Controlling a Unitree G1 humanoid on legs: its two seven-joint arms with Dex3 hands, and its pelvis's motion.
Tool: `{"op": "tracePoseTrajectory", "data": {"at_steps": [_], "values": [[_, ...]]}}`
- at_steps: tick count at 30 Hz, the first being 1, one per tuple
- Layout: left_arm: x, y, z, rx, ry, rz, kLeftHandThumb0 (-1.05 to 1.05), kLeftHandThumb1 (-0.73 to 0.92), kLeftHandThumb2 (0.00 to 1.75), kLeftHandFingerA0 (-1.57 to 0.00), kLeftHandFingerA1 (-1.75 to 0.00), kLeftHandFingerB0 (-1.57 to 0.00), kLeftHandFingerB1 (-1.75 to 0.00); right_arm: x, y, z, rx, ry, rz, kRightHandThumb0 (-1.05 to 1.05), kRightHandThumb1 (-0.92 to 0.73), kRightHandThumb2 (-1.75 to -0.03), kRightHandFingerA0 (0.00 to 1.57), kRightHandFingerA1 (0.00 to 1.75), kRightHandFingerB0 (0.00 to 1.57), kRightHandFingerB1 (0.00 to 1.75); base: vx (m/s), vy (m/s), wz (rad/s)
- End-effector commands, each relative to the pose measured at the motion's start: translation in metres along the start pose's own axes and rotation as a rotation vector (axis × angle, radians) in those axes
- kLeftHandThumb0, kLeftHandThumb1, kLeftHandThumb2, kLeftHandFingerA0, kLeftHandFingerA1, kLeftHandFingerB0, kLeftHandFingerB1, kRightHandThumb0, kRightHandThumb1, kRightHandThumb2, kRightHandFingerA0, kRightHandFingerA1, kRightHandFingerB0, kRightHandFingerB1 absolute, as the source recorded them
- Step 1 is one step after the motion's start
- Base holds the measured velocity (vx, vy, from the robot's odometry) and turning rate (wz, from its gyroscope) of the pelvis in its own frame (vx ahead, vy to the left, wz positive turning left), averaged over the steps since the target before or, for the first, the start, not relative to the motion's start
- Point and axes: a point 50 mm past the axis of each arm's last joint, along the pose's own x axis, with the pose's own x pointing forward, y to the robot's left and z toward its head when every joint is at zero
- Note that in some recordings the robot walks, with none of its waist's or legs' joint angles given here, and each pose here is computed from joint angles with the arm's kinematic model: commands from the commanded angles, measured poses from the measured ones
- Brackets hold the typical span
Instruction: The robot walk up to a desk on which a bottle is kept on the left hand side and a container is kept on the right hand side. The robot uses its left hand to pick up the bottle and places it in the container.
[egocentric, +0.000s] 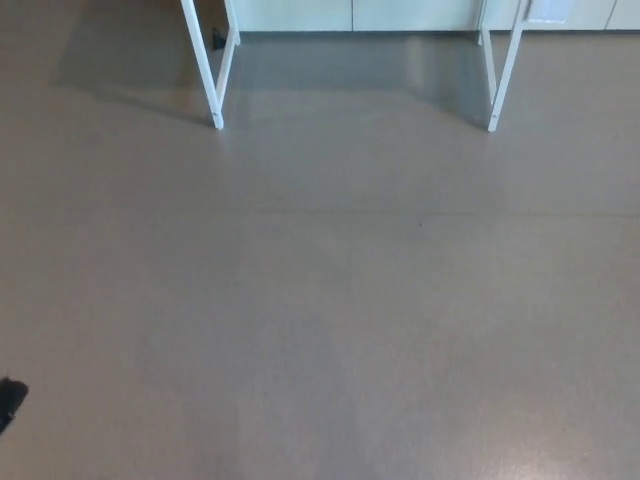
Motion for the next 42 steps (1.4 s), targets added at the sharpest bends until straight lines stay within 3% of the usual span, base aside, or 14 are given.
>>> {"op": "tracePoseTrajectory", "data": {"at_steps": [1,2,3,7,11,13,14,15,20,21,24,29,30,42], "values": [[-0.003,0.002,0.013,-0.088,-0.033,-0.067,-0.13,0.67,0.6,-0.2,-0.32,-0.16,-0.28,0.002,0.009,0.005,0.113,0.013,0.095,-0.16,-0.39,-0.53,0.48,0.51,0.38,0.43,0.33,0.198,-0.13],[-0.003,0.002,0.013,-0.086,-0.033,-0.07,-0.13,0.67,0.62,-0.18,-0.32,-0.15,-0.28,0.0,0.011,0.004,0.058,0.027,0.12,0.16,-0.24,-0.79,0.23,0.56,0.23,0.54,0.35,0.224,-0.11],[-0.003,0.002,0.012,-0.088,-0.033,-0.069,-0.12,0.67,0.6,-0.2,-0.32,-0.18,-0.28,-0.001,0.011,0.004,0.035,0.032,0.126,0.16,-0.28,-0.84,0.21,0.55,0.22,0.54,0.4,0.228,0.23],[-0.004,0.002,0.013,-0.09,-0.035,-0.073,-0.13,0.68,0.62,-0.18,-0.32,-0.15,-0.28,-0.001,0.014,0.005,0.006,0.045,0.153,0.21,-0.41,-0.66,0.22,0.38,0.36,0.34,0.45,0.252,-0.17],[-0.004,0.002,0.013,-0.083,-0.036,-0.072,-0.13,0.68,0.6,-0.2,-0.32,-0.16,-0.28,-0.002,0.014,0.005,-0.02,0.05,0.167,0.19,-0.4,-0.65,0.21,0.38,0.36,0.33,0.38,0.05,0.07],[-0.004,0.002,0.013,-0.086,-0.034,-0.074,-0.12,0.68,0.62,-0.18,-0.32,-0.15,-0.28,-0.003,0.014,0.005,-0.029,0.051,0.172,0.17,-0.4,-0.65,0.2,0.38,0.34,0.33,0.38,-0.021,0.13],[-0.004,0.002,0.013,-0.092,-0.032,-0.077,-0.12,0.68,0.61,-0.18,-0.32,-0.15,-0.28,-0.003,0.014,0.005,-0.033,0.053,0.179,0.15,-0.29,-0.85,0.1,0.51,0.22,0.53,0.39,-0.036,0.14],[-0.004,0.002,0.012,-0.093,-0.031,-0.078,-0.12,0.68,0.62,-0.18,-0.32,-0.15,-0.28,-0.003,0.014,0.005,-0.033,0.054,0.178,0.16,-0.4,-0.65,0.21,0.38,0.34,0.33,0.39,-0.041,0.18],[-0.004,0.002,0.013,-0.085,-0.033,-0.072,-0.13,0.67,0.6,-0.21,-0.32,-0.17,-0.28,-0.002,0.015,0.005,-0.03,0.06,0.181,0.16,-0.41,-0.65,0.19,0.37,0.34,0.33,0.43,-0.109,0.44],[-0.004,0.002,0.013,-0.084,-0.032,-0.073,-0.13,0.67,0.6,-0.21,-0.32,-0.17,-0.28,-0.002,0.015,0.005,-0.03,0.06,0.183,0.15,-0.28,-0.84,0.08,0.5,0.21,0.52,0.49,-0.118,0.41],[-0.004,0.002,0.012,-0.084,-0.032,-0.082,-0.13,0.68,0.6,-0.2,-0.32,-0.17,-0.28,-0.002,0.015,0.005,-0.039,0.061,0.18,0.13,-0.28,-0.84,0.09,0.5,0.22,0.53,0.44,-0.099,0.07],[-0.005,0.003,0.01,-0.085,-0.026,-0.078,-0.13,0.68,0.6,-0.21,-0.32,-0.18,-0.28,-0.002,0.013,0.004,-0.038,0.06,0.176,0.13,-0.26,-0.82,0.11,0.51,0.21,0.52,0.39,-0.035,-0.15],[-0.006,0.003,0.01,-0.084,-0.025,-0.076,-0.13,0.68,0.6,-0.21,-0.32,-0.18,-0.28,-0.002,0.013,0.005,-0.034,0.06,0.171,0.14,-0.38,-0.64,0.22,0.38,0.34,0.34,0.45,0.051,-0.27],[-0.023,0.018,-0.012,0.028,0.091,-0.033,0.0,0.73,0.62,-0.2,-0.3,-0.14,-0.27,-0.016,-0.008,-0.01,-0.052,0.103,0.106,0.14,-0.41,-0.7,0.26,0.4,0.32,0.34,0.49,0.153,-0.15]]}}
